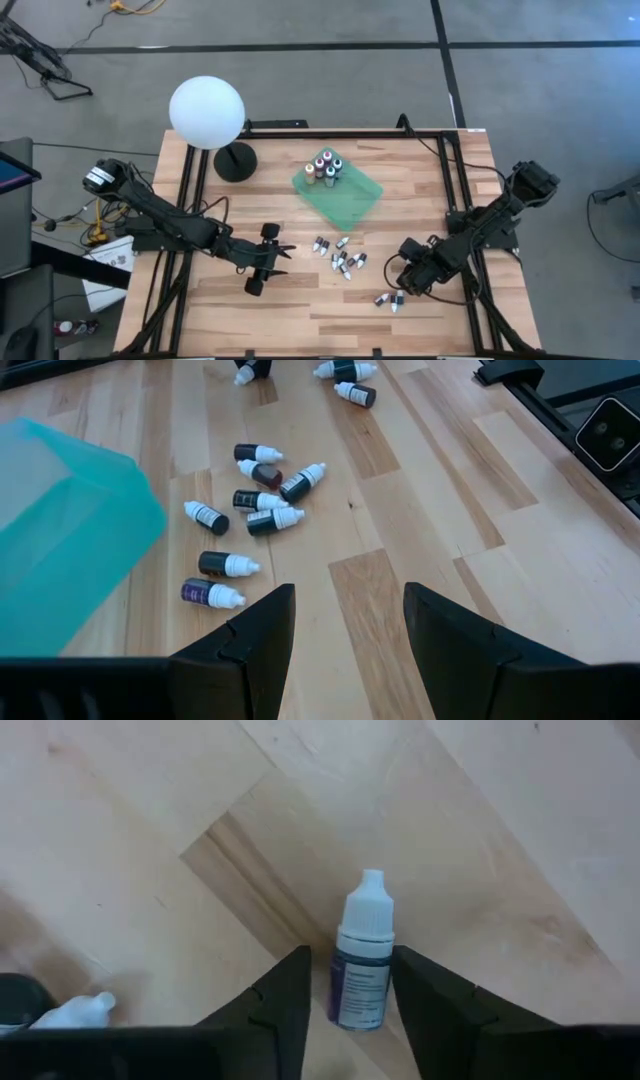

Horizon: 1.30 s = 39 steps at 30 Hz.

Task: Pick & Place food coloring
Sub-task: Put the small purple food coloring bottle into the green bin

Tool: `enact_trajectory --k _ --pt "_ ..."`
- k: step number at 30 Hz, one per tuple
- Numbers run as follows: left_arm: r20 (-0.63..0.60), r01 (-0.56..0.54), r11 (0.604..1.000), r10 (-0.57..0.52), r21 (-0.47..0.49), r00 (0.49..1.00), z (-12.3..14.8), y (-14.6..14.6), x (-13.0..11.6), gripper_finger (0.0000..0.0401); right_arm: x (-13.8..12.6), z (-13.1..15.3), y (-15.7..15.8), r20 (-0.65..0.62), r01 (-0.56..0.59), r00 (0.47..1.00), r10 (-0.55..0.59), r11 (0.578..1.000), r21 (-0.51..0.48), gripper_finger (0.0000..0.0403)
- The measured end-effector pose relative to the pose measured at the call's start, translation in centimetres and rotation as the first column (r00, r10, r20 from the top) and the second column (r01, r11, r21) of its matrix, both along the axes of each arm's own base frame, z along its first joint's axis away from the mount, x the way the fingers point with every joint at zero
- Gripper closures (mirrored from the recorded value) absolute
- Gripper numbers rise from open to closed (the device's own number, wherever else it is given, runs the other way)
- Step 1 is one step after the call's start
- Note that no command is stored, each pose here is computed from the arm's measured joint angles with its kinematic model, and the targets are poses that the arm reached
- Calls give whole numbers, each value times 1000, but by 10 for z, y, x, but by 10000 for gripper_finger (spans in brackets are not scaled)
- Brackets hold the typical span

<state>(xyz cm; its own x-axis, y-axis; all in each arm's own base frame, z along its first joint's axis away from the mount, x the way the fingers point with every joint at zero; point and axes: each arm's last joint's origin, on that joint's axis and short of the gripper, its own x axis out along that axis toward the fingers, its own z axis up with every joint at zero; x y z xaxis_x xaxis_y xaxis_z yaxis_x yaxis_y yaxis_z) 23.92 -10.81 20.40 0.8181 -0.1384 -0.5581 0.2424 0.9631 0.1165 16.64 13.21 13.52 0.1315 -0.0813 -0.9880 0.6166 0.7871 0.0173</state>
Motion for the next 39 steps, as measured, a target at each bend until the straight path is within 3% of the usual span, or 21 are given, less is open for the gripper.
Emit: enact_trajectory --k 10,20,28,39 --pt "0 -2 1000 2 2 1000 0 0 0 218 3 0 1 46 -20 999 21 1000 -11 325" --pt "-12 -3 1000 3 9 1000 -1 0 -1 218 14 3 6 199 -99 974 108 994 -55 330" --pt "-18 -31 999 32 34 999 -2 2 -1 218 32 11 10 393 -199 880 266 959 -203 330" --pt "-8 -54 997 55 48 998 -2 3 -1 218 70 24 -14 501 -230 762 410 895 -382 331"
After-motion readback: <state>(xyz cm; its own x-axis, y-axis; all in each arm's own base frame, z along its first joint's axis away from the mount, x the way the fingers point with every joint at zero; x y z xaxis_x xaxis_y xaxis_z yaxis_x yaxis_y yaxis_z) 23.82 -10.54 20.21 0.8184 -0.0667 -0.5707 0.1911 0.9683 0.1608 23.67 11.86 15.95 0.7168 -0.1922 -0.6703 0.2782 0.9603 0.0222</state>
